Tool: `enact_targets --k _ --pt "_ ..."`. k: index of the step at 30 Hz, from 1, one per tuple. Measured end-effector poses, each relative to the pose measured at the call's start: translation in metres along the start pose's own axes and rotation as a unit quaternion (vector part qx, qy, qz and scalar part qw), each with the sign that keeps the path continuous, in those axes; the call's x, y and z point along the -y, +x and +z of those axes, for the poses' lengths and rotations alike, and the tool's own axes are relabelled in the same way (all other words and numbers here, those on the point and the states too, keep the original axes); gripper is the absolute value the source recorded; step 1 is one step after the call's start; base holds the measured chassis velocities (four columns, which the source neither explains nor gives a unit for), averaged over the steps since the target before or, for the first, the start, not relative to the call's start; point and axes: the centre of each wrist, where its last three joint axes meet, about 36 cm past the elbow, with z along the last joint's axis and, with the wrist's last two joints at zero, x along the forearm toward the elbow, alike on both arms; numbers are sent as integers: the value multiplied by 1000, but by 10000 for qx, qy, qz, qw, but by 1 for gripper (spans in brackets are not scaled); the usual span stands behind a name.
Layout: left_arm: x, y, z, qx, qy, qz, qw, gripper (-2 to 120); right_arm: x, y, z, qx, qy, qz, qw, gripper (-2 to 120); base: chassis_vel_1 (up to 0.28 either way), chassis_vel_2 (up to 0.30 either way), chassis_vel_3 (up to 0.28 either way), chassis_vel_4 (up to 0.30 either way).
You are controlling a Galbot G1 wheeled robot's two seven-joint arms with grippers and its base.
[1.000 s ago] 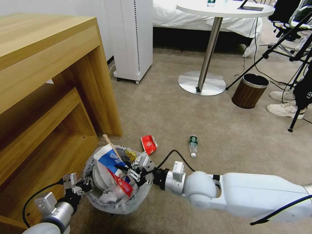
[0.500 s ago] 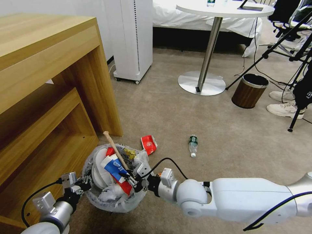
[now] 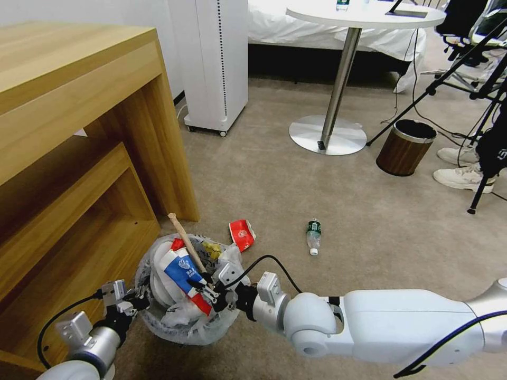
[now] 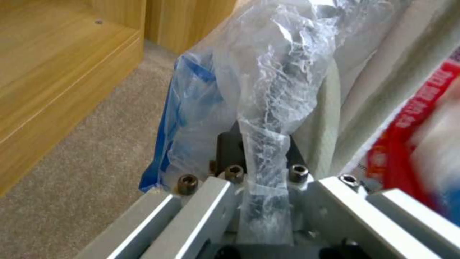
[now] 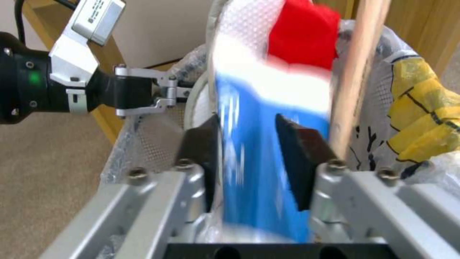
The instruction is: Pick up the trash bin and place the garbage on the floor into it.
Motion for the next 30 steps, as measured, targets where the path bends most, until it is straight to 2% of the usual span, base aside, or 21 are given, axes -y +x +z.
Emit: enact_targets --k 1,2,4,5,6,7,8,9,11,15,17,19,20,22,27,30 --pt "1 1 0 2 1 0 10000 0 0 0 0 7 3 -4 10000 41 0 0 0 0" --pt "1 1 0 2 1 0 10000 0 0 0 0 7 3 -4 10000 41 0 0 0 0" --pt "2 3 2 -15 8 -22 10000 0 -4 1 1 48 -11 -41 10000 55 0 0 0 0" --pt "2 3 2 -15 8 -22 10000 0 -4 1 1 48 -11 -41 10000 55 0 0 0 0" --pt "2 5 4 -30 10 -40 10000 0 -4 4 -3 223 -20 -99 9997 68 0 0 0 0" --pt "2 5 5 -34 7 -44 10000 0 -5 5 -4 288 -32 -129 9995 70 0 0 0 0" --pt "1 5 6 -47 -5 -50 10000 0 -4 8 -9 496 -67 -223 9985 77 0 0 0 0" --pt "1 5 6 -47 -5 -50 10000 0 -4 8 -9 496 -67 -223 9985 77 0 0 0 0" --pt "1 6 6 -58 -12 -63 10000 0 -4 11 -20 830 -138 -334 9959 89 0 0 0 0" --pt "-1 7 7 -73 -30 -85 9999 0 0 23 -37 1289 -249 -308 9909 99 0 0 0 0" --pt "-1 7 6 -78 -40 -89 9999 0 3 27 -41 1414 -285 -234 9893 100 0 0 0 0" --pt "-2 9 6 -94 -75 -107 9999 0 18 46 -48 1748 -423 169 9836 100 0 0 0 0" --pt "-2 9 6 -94 -75 -107 9999 0 18 46 -48 1748 -423 169 9836 100 0 0 0 0" --pt "-4 10 5 -104 -107 -113 9998 0 34 66 -49 1889 -474 613 9789 100 0 0 0 0" --pt "-4 11 4 -103 -122 -120 9998 0 50 87 -51 1959 -424 1074 9738 100 0 0 0 0" --pt "-3 15 6 -96 -121 -134 9998 0 66 112 -48 1953 -515 1693 9646 100 0 0 0 0"
